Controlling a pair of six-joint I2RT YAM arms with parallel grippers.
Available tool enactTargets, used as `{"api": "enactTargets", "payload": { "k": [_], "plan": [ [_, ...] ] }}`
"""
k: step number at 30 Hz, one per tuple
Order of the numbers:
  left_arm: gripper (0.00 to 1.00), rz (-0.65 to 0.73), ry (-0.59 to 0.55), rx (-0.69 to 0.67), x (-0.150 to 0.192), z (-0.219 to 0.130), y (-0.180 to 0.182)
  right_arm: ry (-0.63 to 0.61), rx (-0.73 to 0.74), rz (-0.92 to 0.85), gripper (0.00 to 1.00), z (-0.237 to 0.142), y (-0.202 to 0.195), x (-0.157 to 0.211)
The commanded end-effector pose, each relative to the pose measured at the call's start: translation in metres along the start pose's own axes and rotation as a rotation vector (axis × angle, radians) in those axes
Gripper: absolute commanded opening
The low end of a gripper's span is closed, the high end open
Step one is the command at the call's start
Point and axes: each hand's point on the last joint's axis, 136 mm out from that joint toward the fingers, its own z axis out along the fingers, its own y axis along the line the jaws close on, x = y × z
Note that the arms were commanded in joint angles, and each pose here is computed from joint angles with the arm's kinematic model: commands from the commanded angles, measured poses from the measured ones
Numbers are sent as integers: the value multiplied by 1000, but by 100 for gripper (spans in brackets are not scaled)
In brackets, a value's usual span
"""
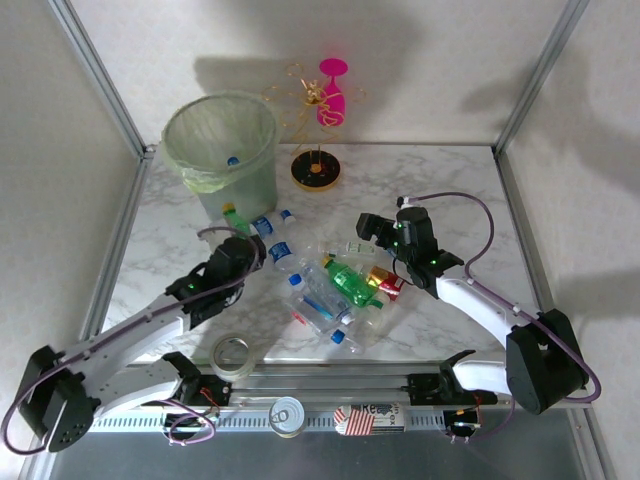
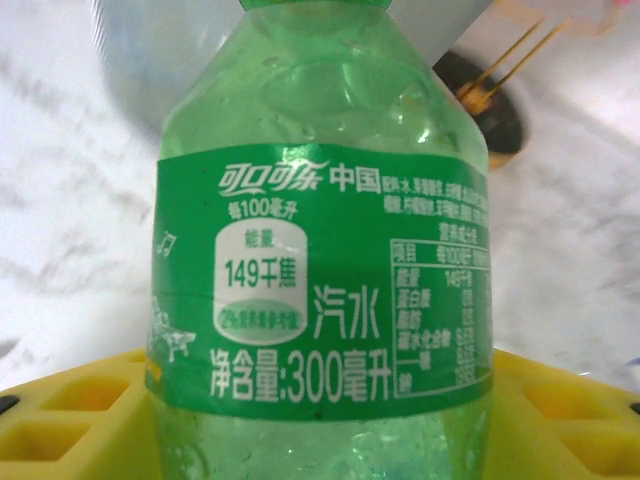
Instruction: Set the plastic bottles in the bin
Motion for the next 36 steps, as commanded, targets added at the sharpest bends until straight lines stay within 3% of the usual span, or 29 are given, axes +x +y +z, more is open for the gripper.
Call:
{"api": "enactTargets", "payload": {
  "k": [1, 8, 14, 20, 28, 36],
  "plan": [
    [38, 38, -132, 70, -57, -26, -29, -29, -60, 8, 99, -3, 10, -8],
    [38, 92, -314, 182, -148, -58, -89, -16, -175, 1, 99, -7, 31, -7],
    [37, 98, -314, 247, -204, -34, -120, -15, -194, -5, 99, -15, 32, -4],
    [38, 154, -307, 195, -244, 4, -131, -21, -182, -11, 99, -22, 27, -3],
    [37, 171, -221, 83, -262, 74, -106, -14, -155, -32, 99, -23, 22, -1],
    [37, 164, -55, -36, -229, 136, -56, -13, -127, -47, 99, -23, 16, 2]
  ]
}}
